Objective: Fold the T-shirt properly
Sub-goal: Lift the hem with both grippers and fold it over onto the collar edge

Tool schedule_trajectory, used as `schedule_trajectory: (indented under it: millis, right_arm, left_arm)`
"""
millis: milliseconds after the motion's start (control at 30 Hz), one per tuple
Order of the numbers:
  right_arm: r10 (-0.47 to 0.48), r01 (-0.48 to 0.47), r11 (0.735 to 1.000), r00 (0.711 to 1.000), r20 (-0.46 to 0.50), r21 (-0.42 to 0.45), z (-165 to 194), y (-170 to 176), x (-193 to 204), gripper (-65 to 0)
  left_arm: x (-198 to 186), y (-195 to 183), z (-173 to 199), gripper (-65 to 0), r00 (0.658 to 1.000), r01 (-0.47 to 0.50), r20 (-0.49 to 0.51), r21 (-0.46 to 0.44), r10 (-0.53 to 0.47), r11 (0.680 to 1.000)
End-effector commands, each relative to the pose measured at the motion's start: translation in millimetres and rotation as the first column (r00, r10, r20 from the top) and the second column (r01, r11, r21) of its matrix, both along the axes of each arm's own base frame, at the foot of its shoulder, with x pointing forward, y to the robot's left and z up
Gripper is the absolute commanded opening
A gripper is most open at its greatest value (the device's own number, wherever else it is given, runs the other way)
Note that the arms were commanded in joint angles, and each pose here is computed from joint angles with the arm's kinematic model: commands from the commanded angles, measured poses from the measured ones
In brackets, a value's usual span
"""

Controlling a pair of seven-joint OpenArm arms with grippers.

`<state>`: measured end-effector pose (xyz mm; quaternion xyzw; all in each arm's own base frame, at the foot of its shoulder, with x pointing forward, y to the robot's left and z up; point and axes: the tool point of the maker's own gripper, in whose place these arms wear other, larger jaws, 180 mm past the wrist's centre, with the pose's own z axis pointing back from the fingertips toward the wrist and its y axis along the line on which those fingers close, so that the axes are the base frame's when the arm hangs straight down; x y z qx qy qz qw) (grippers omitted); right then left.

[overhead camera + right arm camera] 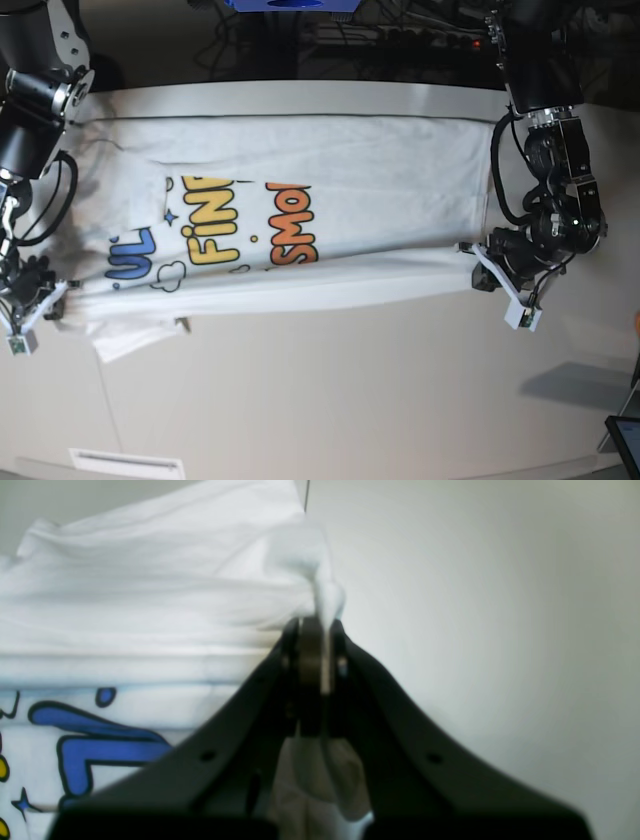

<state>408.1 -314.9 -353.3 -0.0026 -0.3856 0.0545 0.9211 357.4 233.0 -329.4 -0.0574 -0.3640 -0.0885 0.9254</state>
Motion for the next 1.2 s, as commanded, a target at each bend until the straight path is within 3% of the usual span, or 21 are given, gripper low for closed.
schedule_trajectory:
  millis: [0,233,533,767,1167]
  right_arm:
    - [-0.018,0.019,1.000,0.998,0.066,-0.022,24.3,-12.0,9.4,-64.7]
    - [-0.011,0.013,0.999,0.999,0.050,-0.042,16.2,-7.9,-5.8,-64.9]
    - [-0.015,0.013,0.999,0.999,-0.041,-0.040,-0.3,-3.9,-19.6,-64.9]
    - [-0.002,0.001,0.997,1.000,-0.017,-0.083,8.5,-3.4,-27.7,-64.9]
    - [0.012,-0.017,0.997,0.997,-0.070,-0.074,-16.2,10.2,-53.2,-64.9]
  left_arm:
    - [6.8,4.7,16.7,-65.0,0.999,0.001,0.051,0.023,-0.003,1.000]
    - [-5.7,-1.3,19.5,-65.0,0.999,0.026,0.041,0.050,-0.028,0.998]
    - [-22.4,-6.6,12.3,-65.0,0.999,0.044,0.017,0.062,-0.045,0.997]
    - [-35.8,-5.8,-1.2,-65.0,0.999,0.046,-0.025,0.063,-0.044,0.997]
    - [-54.7,-6.9,-19.0,-65.0,0.995,0.053,-0.082,0.062,-0.048,0.997]
